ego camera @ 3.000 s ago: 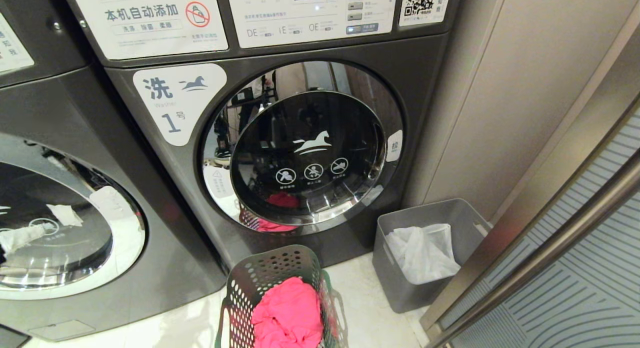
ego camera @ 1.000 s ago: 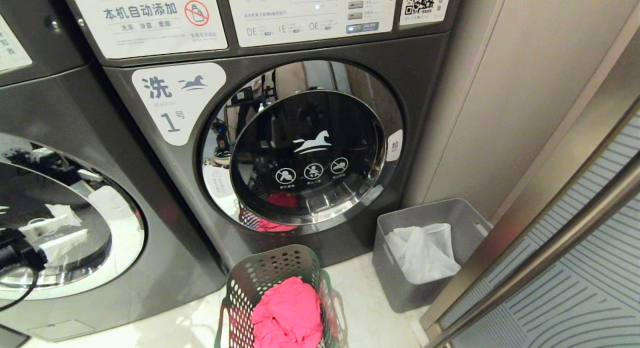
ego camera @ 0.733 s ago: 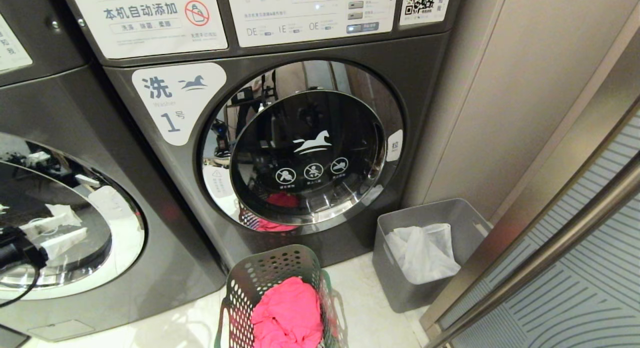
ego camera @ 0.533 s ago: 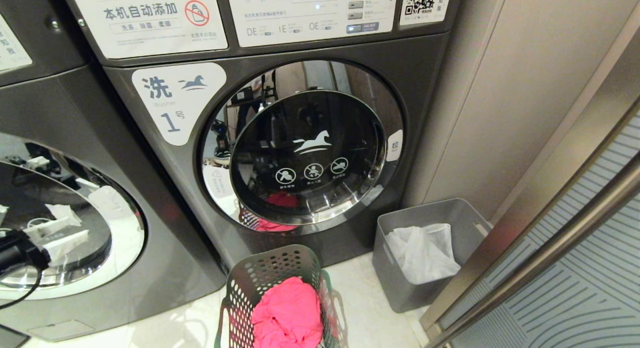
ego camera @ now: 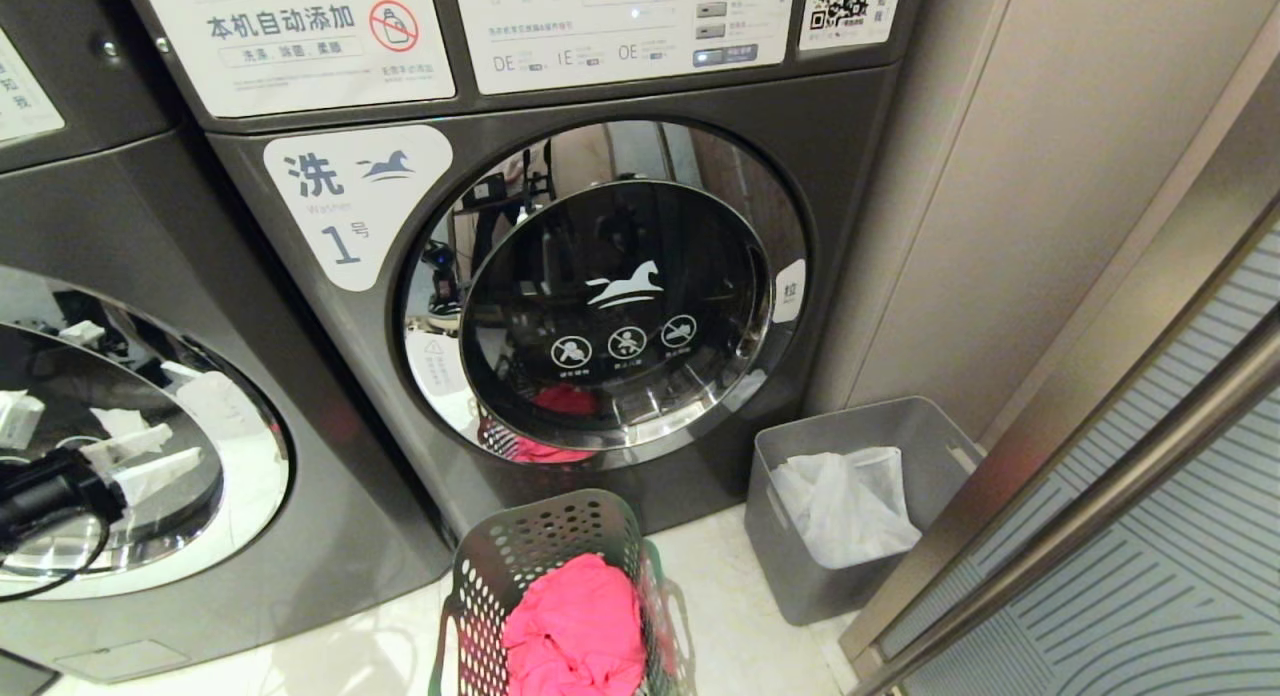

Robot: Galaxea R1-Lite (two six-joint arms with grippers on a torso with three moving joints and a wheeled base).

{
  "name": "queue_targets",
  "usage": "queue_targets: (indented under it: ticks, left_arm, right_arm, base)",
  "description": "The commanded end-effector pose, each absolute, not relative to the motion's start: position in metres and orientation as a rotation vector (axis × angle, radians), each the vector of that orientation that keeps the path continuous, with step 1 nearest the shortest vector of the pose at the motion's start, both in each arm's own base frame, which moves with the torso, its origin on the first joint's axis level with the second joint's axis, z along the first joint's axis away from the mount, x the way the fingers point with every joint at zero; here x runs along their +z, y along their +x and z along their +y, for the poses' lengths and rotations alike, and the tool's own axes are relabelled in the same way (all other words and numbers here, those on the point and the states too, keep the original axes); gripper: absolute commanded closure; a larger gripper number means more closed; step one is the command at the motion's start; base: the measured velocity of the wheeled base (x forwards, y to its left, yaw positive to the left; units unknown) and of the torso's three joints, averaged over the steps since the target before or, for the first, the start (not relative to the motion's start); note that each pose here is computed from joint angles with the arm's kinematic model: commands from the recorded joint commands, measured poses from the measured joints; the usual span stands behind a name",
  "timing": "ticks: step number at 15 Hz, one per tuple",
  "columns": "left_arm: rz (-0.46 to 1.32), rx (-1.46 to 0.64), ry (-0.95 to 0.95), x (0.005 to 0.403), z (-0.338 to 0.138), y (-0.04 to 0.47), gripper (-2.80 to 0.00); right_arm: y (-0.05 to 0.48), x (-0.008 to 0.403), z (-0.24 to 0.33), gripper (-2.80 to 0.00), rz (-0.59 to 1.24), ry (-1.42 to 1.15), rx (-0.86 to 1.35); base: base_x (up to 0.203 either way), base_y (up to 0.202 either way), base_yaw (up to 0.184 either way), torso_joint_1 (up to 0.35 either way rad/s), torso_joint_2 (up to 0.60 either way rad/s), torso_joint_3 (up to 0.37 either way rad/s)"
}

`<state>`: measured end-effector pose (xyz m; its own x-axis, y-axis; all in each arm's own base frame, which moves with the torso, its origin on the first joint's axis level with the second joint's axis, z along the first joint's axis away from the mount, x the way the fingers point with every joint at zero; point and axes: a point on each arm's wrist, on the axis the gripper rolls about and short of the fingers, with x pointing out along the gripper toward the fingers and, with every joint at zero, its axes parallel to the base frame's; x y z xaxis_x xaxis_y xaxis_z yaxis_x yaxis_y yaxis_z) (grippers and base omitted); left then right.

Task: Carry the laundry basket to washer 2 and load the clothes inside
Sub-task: Open the lid of the washing machine

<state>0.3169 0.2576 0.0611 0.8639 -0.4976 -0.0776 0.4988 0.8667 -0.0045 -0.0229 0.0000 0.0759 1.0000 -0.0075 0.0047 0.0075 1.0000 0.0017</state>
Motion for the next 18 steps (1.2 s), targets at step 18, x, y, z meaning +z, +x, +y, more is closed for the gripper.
queue_targets:
  ticks: [18]
  left_arm:
    - [0.049, -0.558, 0.038, 0.050, 0.257, 0.372, -2.80]
  right_arm:
    - [-0.023, 0.076, 0.000, 0.00, -0.005, 0.002, -0.008]
  base:
    - [0.000, 0.000, 0.000, 0.000, 0.00, 0.000]
